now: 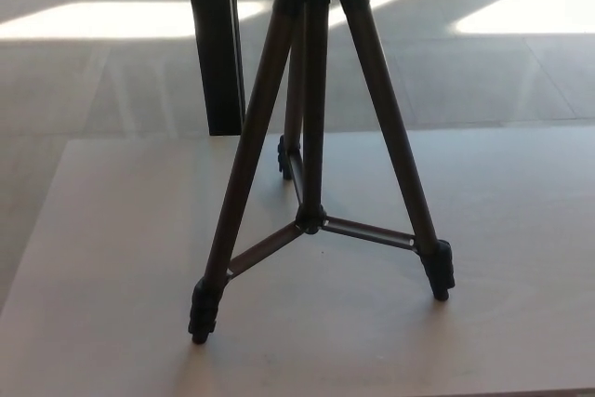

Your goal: Use both hands of the robot to pick up the tripod lying in the middle of the desk and make it stand upright on the desk

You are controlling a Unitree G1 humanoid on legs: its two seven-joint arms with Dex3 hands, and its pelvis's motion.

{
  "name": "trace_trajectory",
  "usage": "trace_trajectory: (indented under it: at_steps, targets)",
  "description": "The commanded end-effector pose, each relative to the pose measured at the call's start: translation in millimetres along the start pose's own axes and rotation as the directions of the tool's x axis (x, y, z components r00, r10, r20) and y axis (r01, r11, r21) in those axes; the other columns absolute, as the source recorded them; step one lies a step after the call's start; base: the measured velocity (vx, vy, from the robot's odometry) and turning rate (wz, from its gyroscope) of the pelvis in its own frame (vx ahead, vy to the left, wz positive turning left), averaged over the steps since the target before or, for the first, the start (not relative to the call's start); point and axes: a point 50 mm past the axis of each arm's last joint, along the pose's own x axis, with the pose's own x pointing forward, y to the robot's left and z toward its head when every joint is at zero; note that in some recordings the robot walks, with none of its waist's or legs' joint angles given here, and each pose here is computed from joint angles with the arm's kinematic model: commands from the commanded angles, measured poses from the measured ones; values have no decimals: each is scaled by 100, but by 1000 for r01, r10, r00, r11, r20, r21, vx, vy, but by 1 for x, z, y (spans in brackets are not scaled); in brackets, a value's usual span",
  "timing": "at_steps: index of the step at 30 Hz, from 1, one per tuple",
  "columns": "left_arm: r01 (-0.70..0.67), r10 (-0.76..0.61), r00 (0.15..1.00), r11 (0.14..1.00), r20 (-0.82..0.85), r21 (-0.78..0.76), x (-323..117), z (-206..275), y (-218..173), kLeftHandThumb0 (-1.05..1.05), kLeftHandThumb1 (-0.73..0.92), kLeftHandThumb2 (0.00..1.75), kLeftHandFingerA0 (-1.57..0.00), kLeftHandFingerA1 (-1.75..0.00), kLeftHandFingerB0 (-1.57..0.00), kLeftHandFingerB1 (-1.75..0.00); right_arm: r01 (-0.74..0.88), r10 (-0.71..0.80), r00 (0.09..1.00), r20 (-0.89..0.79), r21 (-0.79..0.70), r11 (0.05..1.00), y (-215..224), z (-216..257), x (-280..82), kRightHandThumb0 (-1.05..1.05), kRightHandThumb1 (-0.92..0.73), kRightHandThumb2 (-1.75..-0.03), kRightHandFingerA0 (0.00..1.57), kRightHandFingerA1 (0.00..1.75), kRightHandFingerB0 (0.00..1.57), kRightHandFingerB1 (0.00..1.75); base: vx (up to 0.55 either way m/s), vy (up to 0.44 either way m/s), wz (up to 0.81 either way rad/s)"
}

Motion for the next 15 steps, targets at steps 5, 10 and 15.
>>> trace_trajectory:
  at_steps: [5, 10, 15]
  targets:
    - [42, -56, 995, 986, -80, -160, 14, -13, -11, -69, 65, 82, -27, -85, -23, -73, -11, 9, 1000, 11, 192, 981, 0, -8, 4, -80, -69, -105, 0, 21, 0, 18, 0, 0, 0]
    - [62, -77, 994, 983, -83, -172, 11, -13, -15, -63, 48, 101, -29, -78, -17, -65, 32, -32, 999, -1, 117, 993, 5, -3, 2, -78, -61, -101, 0, 42, 1, 25, 0, 0, 0]
    - [85, -99, 992, 983, -82, -164, 11, -12, -19, -69, 50, 101, -30, -77, -16, -64, -75, 71, 996, 45, 85, 994, 19, -2, 7, -75, -58, -92, 4, 43, 7, 35, 0, 0, 0]
